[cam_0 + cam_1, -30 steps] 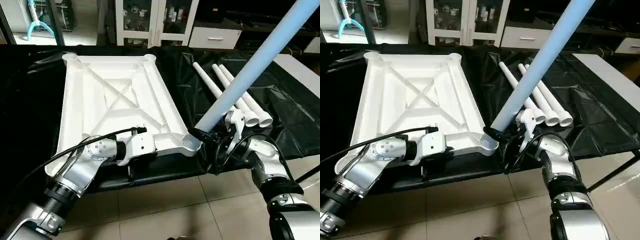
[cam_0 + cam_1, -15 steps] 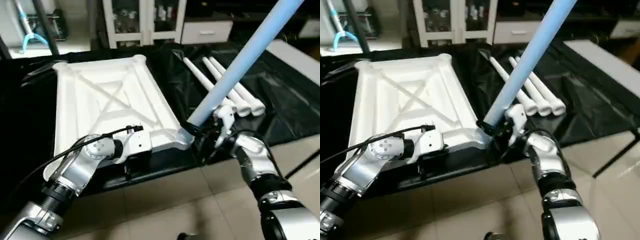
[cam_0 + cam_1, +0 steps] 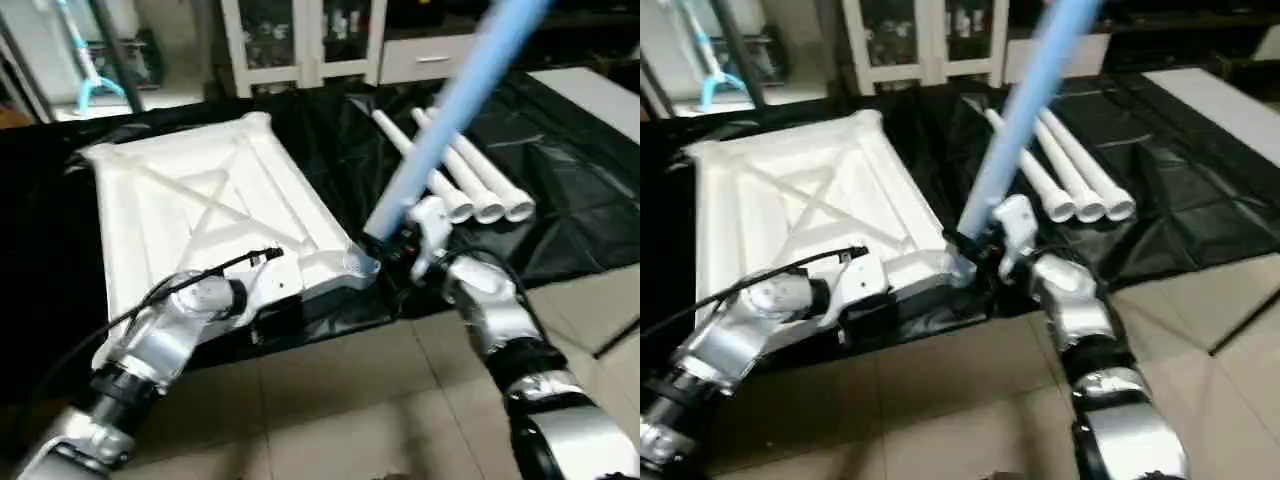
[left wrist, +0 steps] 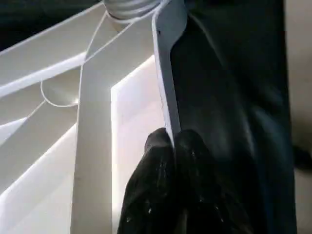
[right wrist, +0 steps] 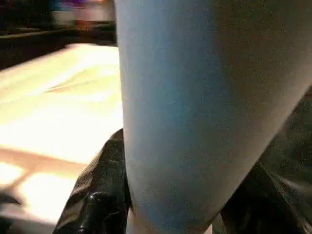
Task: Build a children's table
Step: Insert table leg to table base
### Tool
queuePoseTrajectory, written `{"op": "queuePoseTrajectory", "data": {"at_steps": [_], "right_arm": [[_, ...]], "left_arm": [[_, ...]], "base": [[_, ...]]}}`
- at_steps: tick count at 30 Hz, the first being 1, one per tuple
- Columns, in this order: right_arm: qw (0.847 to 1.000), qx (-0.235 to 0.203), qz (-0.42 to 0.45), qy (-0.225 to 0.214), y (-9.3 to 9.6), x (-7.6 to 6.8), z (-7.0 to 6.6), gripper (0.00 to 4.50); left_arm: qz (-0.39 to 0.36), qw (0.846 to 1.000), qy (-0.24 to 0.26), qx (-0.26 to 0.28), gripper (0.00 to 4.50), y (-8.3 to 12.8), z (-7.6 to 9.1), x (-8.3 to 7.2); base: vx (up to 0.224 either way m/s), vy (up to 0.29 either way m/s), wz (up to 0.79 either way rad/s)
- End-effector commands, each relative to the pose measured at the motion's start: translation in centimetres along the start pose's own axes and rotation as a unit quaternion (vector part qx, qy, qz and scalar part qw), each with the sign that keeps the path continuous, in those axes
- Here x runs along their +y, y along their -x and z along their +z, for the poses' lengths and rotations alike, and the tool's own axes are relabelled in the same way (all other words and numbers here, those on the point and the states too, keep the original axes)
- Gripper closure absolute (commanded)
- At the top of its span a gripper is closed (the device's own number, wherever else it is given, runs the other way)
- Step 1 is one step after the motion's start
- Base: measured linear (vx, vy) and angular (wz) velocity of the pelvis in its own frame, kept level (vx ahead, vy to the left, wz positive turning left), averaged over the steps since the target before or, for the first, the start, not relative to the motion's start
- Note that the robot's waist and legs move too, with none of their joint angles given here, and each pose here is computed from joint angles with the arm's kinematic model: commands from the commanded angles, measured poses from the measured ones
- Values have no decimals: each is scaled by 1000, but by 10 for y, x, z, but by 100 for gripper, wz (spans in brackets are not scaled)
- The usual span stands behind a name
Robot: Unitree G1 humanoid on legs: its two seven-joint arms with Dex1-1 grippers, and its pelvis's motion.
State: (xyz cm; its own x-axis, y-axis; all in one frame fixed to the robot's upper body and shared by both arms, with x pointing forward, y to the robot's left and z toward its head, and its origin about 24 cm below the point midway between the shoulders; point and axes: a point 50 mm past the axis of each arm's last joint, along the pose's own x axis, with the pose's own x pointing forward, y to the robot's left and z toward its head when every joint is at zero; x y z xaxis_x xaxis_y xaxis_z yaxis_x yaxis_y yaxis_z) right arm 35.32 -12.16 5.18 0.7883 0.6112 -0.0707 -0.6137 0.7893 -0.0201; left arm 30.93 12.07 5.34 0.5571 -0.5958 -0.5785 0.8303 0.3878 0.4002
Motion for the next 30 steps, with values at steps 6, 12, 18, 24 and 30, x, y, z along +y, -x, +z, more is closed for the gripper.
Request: {"op": "queuePoseTrajectory", "data": {"at_steps": [6,12,18,24,30], "right_arm": [[952,199,-215,-86,45,-11,-88,264],[935,187,-265,-143,30,4,-88,264],[950,122,-246,-147,19,-1,-67,264],[965,52,-213,-146,12,-18,-37,264],[964,71,-204,-153,16,-23,-40,264]], "left_arm": [[114,993,26,22,450,-7,14,15],[149,988,36,20,450,-10,31,21],[120,993,5,2,450,-10,31,18],[99,995,-15,6,450,-9,24,17],[92,995,-26,1,450,-9,26,19]], "base": [[-26,-5,3],[-3,18,-10],[0,0,0],[0,0,0],[0,0,0]]}}
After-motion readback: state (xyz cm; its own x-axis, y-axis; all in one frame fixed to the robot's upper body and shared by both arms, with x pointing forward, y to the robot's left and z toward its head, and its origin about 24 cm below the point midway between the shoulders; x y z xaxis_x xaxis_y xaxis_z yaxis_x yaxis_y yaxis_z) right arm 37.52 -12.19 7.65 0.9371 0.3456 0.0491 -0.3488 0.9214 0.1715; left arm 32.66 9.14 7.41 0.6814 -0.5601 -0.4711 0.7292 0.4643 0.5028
